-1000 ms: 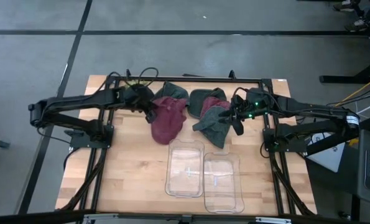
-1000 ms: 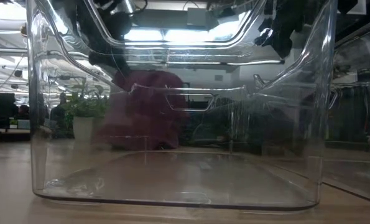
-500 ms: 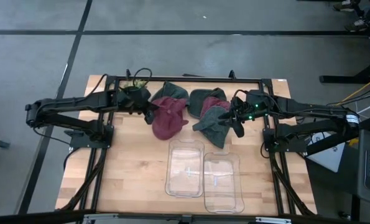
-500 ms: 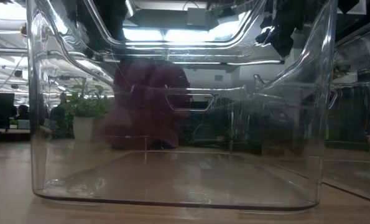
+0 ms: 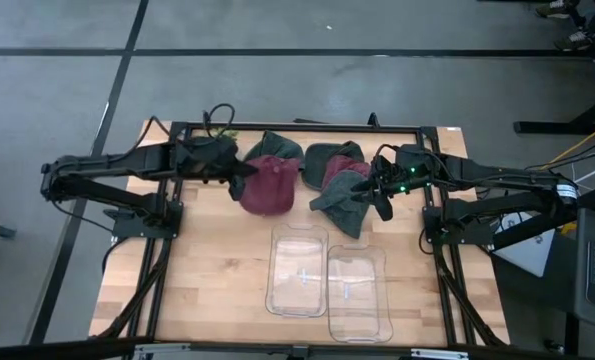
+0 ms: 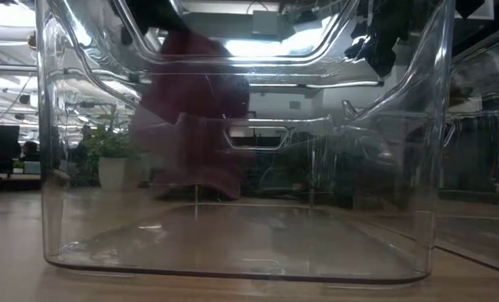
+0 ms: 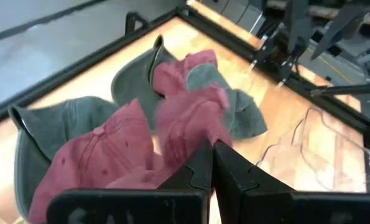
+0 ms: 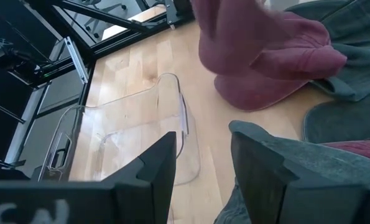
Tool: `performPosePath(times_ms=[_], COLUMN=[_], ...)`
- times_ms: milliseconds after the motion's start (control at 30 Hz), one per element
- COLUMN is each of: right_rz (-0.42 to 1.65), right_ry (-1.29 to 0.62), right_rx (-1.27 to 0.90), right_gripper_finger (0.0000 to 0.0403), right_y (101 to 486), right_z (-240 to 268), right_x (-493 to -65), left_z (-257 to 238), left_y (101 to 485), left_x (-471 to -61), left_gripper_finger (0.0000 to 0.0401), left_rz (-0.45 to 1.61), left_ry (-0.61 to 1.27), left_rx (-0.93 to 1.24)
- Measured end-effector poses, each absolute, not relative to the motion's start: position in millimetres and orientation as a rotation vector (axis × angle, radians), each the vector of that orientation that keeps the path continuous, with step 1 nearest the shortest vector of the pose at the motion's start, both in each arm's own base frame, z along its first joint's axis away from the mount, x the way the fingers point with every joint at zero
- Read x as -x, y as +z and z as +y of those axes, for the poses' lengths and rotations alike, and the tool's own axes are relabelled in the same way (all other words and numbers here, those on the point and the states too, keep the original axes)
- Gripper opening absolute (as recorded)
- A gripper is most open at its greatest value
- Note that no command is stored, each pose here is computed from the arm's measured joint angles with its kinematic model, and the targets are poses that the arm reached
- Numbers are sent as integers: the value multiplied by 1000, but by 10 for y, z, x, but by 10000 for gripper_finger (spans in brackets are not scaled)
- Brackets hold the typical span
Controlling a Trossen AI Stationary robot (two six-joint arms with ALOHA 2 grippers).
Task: Pick & Place hat
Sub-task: Put the bottom left red cap into the right transparent bin
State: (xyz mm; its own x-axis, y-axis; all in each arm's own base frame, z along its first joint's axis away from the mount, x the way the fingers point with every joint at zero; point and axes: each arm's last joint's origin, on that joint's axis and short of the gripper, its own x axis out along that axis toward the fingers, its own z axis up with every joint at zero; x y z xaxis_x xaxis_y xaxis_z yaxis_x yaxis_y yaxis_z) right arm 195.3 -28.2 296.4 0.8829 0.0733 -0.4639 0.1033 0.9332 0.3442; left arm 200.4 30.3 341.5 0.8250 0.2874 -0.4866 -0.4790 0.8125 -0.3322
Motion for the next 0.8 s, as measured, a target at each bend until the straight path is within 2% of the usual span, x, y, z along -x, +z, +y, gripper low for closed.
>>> performPosePath(times_ms=[233, 567, 800], right_rz=[491, 494, 497], right_ry=[-16, -4, 15], right_rx=[-371, -370, -366], right_gripper_finger=[155, 155, 155], right_y=[2964, 2964, 2964], right_z=[-282, -256, -218], right_x=[-1953, -1957, -1961], left_z=[236, 165, 85], left_y=[3586, 3638, 3751], left_x=[-1985, -1999, -2045], left_gripper_finger=[3, 3, 3], left_rz=[394, 307, 183], left_ry=[425, 513, 471], left_rx=[457, 497, 521])
